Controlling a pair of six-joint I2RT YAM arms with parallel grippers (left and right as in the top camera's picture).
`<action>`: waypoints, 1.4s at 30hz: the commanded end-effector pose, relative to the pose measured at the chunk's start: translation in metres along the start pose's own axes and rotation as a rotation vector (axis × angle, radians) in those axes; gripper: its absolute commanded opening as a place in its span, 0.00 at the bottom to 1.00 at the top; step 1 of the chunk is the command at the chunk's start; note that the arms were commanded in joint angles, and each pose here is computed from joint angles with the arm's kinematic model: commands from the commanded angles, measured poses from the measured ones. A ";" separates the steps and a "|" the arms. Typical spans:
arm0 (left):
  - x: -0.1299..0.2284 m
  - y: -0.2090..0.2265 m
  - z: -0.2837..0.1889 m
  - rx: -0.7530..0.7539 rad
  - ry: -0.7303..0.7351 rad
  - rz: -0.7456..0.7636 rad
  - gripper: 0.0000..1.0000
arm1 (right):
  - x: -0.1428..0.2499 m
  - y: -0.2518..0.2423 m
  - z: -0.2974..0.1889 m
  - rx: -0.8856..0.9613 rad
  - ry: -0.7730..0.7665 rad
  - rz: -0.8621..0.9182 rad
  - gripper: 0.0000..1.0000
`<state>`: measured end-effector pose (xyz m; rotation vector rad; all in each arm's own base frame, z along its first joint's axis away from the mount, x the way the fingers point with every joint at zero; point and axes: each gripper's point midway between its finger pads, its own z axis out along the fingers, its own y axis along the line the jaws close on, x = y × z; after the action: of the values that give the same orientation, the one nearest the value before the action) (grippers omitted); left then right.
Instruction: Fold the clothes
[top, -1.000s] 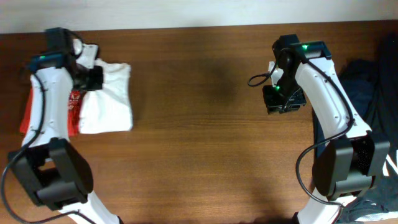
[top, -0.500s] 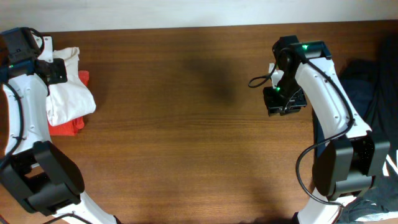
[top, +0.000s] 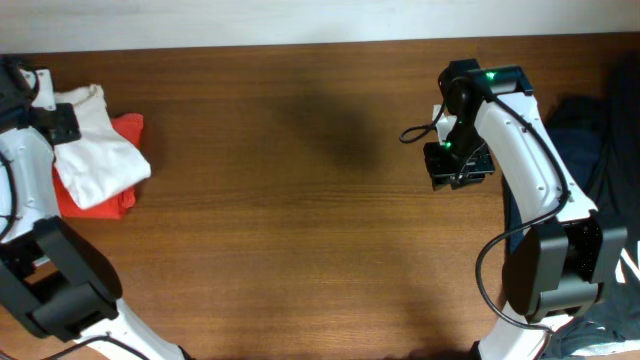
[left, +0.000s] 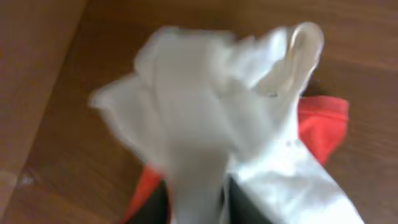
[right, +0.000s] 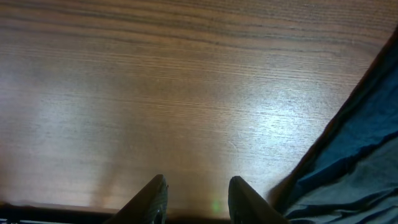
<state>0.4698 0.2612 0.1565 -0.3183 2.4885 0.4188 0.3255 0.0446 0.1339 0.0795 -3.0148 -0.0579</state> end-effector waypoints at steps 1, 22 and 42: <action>-0.005 0.022 -0.001 -0.036 -0.023 -0.022 0.99 | 0.000 -0.005 -0.011 0.014 -0.034 0.009 0.36; 0.130 -0.267 -0.172 0.493 0.590 0.297 0.99 | 0.007 0.000 -0.008 -0.280 0.025 0.141 0.77; 0.179 -0.186 -0.309 0.604 -0.364 0.150 0.99 | 0.145 -0.019 -0.098 -0.083 -0.893 0.076 0.99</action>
<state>0.2419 -0.0481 0.2579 0.1831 2.2109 -0.2061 0.2042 0.0216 0.2463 -0.0596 -3.8446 -0.3575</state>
